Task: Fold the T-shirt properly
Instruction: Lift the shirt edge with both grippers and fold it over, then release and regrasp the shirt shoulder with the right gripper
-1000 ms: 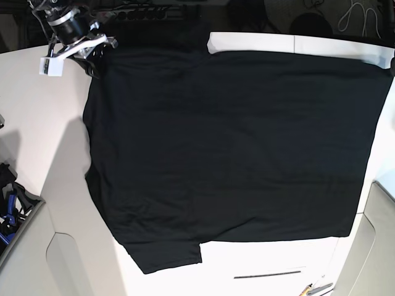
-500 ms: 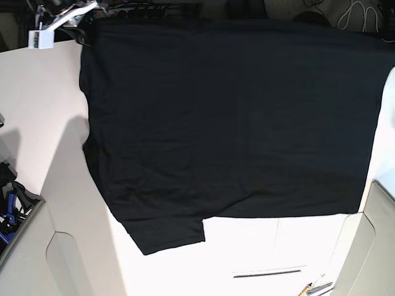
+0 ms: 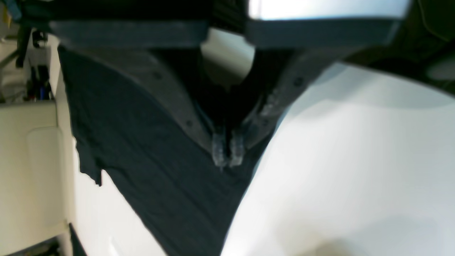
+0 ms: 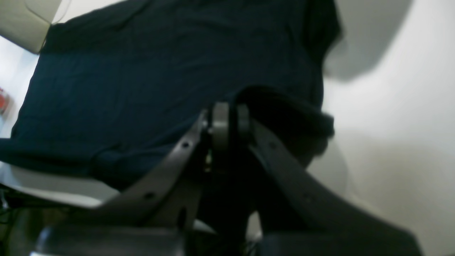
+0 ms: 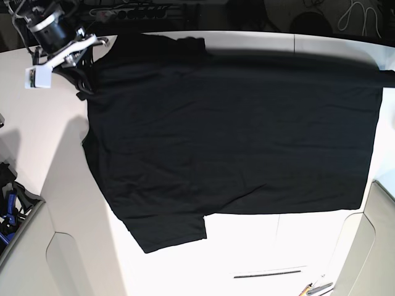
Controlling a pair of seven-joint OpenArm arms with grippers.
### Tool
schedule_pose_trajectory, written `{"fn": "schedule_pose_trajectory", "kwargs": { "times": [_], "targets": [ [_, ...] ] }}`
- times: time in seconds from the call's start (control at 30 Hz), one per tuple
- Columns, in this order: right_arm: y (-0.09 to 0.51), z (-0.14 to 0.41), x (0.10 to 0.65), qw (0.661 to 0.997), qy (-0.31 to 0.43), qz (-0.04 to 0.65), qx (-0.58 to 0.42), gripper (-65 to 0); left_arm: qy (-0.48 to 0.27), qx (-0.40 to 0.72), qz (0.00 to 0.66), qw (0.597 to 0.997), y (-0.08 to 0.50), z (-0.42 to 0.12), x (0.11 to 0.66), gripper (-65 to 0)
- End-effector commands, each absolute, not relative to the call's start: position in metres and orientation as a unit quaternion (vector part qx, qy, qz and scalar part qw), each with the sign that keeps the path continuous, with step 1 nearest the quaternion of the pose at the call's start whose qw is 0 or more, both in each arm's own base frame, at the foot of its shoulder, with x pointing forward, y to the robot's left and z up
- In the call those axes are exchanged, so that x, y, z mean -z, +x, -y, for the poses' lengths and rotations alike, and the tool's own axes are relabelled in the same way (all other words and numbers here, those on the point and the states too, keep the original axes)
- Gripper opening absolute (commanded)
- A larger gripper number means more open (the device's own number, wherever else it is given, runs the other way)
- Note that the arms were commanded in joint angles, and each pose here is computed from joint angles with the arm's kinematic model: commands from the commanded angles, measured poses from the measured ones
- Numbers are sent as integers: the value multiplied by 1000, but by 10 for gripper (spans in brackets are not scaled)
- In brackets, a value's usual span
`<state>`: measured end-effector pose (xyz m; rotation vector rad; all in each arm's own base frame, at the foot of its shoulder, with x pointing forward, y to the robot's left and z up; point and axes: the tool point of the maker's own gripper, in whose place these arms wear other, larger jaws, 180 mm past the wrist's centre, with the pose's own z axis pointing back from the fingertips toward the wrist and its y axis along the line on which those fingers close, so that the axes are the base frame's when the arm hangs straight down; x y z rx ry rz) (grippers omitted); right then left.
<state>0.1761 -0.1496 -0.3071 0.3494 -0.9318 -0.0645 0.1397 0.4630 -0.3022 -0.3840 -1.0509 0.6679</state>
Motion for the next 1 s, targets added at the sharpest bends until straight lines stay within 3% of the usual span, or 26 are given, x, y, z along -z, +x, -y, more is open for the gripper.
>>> {"fn": "schedule_pose_trajectory", "kwargs": {
  "times": [0.0, 0.17, 0.57, 0.93, 0.97],
  "targets": [
    [185, 151, 300, 868, 164, 468, 27, -650, -173, -297, 526, 778, 152, -473, 277, -650],
    [218, 162, 312, 858, 158, 488, 40, -650, -155, -291, 554, 765, 170, -481, 269, -650],
    [273, 169, 340, 846, 192, 491, 77, -650, -135, -215, 513, 820, 229, -443, 310, -650],
    [280, 170, 344, 846, 197, 489, 83, -650, -114, -198, 506, 832, 237, -444, 313, -650],
    [280, 170, 344, 846, 197, 488, 82, -610, -114, -198, 504, 833, 237, -443, 314, -586]
  ]
}}
